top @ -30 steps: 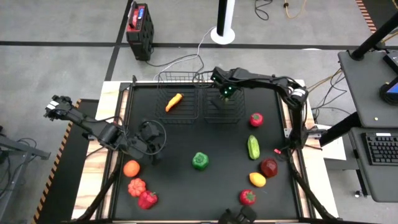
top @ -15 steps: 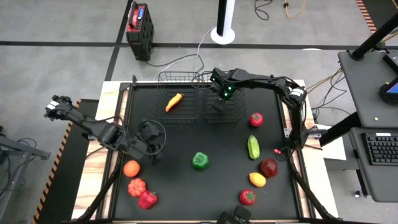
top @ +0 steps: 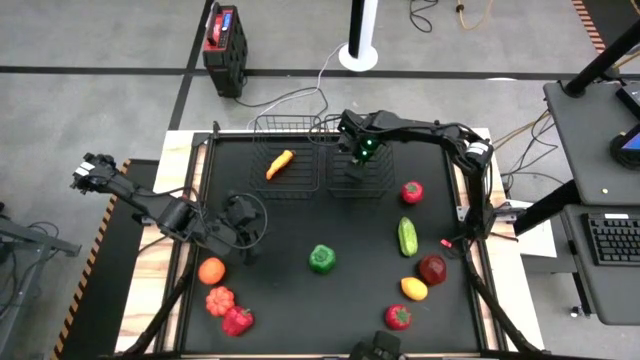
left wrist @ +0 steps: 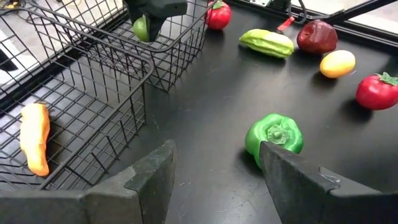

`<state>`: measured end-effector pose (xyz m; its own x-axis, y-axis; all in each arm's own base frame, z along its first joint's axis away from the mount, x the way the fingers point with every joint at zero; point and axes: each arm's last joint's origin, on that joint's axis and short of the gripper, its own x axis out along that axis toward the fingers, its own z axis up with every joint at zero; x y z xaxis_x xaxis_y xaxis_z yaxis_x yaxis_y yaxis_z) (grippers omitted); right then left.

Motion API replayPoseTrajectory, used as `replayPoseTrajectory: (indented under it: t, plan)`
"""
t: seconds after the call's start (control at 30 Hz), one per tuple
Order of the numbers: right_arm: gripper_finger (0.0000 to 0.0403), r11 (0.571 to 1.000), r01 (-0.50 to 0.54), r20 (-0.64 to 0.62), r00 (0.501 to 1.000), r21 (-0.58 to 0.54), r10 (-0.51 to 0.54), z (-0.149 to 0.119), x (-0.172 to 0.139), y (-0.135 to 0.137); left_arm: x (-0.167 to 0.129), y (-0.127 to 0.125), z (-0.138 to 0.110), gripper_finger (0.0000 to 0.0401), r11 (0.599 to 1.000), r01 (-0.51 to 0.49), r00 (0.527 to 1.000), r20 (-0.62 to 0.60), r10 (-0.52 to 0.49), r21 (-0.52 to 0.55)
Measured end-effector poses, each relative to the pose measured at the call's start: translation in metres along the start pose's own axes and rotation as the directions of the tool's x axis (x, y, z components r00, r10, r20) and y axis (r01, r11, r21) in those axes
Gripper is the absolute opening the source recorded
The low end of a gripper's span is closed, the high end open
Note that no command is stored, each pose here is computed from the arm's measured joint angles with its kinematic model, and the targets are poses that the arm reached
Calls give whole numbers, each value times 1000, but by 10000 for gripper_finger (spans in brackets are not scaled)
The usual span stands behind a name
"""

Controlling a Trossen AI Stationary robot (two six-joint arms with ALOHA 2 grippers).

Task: Sort produce into baskets
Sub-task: Put the lime into the right wire basket, then put the white garlic into the left wire basket

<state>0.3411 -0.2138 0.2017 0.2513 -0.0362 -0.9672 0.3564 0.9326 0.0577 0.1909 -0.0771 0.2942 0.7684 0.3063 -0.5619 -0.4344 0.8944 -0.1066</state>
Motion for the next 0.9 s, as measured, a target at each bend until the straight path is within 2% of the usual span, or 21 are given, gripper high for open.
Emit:
replayPoseTrajectory:
  t: [0.2,0.5,0.73,0.9]
  plan:
    - [252,1000,0,0,1000,26,0,0,0,0,0,0,0,214,1000,-1,1000,1,1,1]
    - [296,999,-4,2,1000,37,4,0,0,0,0,0,0,214,1000,-1,1000,2,1,1]
    - [315,998,-2,6,1000,59,2,0,-1,0,0,0,0,214,1000,-1,1000,2,1,1]
    - [310,994,3,67,998,106,-10,3,-23,4,0,0,0,214,1000,0,1000,1,0,12]
